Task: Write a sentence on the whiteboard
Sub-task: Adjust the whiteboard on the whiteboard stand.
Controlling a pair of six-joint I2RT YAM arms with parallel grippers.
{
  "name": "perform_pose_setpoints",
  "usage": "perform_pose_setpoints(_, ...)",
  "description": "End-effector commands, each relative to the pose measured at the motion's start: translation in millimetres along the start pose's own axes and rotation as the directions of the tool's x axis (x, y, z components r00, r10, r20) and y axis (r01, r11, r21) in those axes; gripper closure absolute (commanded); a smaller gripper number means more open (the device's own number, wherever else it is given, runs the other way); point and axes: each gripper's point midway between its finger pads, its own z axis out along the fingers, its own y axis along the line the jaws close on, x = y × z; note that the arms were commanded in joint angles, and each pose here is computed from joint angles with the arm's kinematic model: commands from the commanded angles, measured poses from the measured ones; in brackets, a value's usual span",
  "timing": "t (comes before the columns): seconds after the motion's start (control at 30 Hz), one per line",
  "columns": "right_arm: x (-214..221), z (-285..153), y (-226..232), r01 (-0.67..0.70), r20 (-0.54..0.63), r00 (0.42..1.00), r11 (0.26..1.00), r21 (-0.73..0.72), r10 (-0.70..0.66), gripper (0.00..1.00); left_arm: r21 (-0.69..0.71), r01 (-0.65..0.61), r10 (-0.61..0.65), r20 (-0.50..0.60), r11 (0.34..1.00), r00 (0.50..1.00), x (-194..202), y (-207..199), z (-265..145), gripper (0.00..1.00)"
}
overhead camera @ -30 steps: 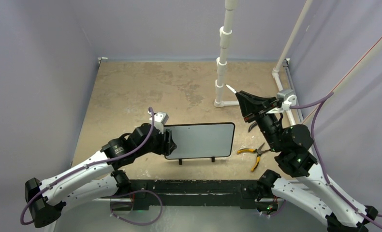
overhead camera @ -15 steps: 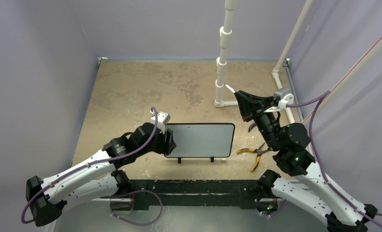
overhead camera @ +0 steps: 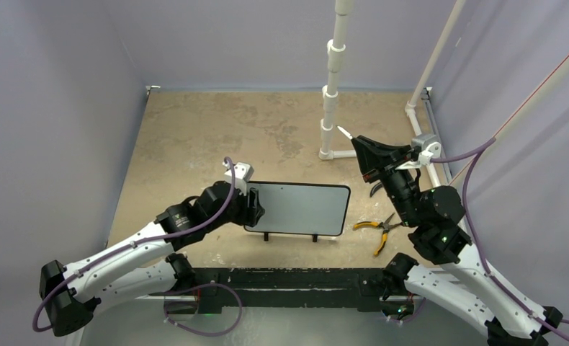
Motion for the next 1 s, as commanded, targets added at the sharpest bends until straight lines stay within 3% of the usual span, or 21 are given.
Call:
perform_pose_setpoints(0.0,-11,0,-2,-0.006,0.046,0.999,1.0,0.012,0.005,1.0,0.06,0.046,-0.042,-0.06,0.997,0.997,12,-17,3,0.46)
perform_pose_setpoints(0.33,-6,1,-2,-0.009,0.045,0.999,1.0,0.011,0.008,1.0,-0.028,0.119,-0.122,-0.14,0.993,0.983,54,-19,5,0.48)
perform_pose_setpoints(0.63,-8,-2,-3,-0.009,0.05,0.999,1.0,0.013,0.008,1.0,-0.147,0.113,-0.121,-0.042,0.983,0.992,74,-29,13,0.48)
perform_pose_setpoints(0.97,-8,-5,-3,-0.006,0.055,0.998,1.0,0.006,0.006,1.0,-0.225,0.099,-0.1,0.007,0.969,0.995,93,-25,26,0.62)
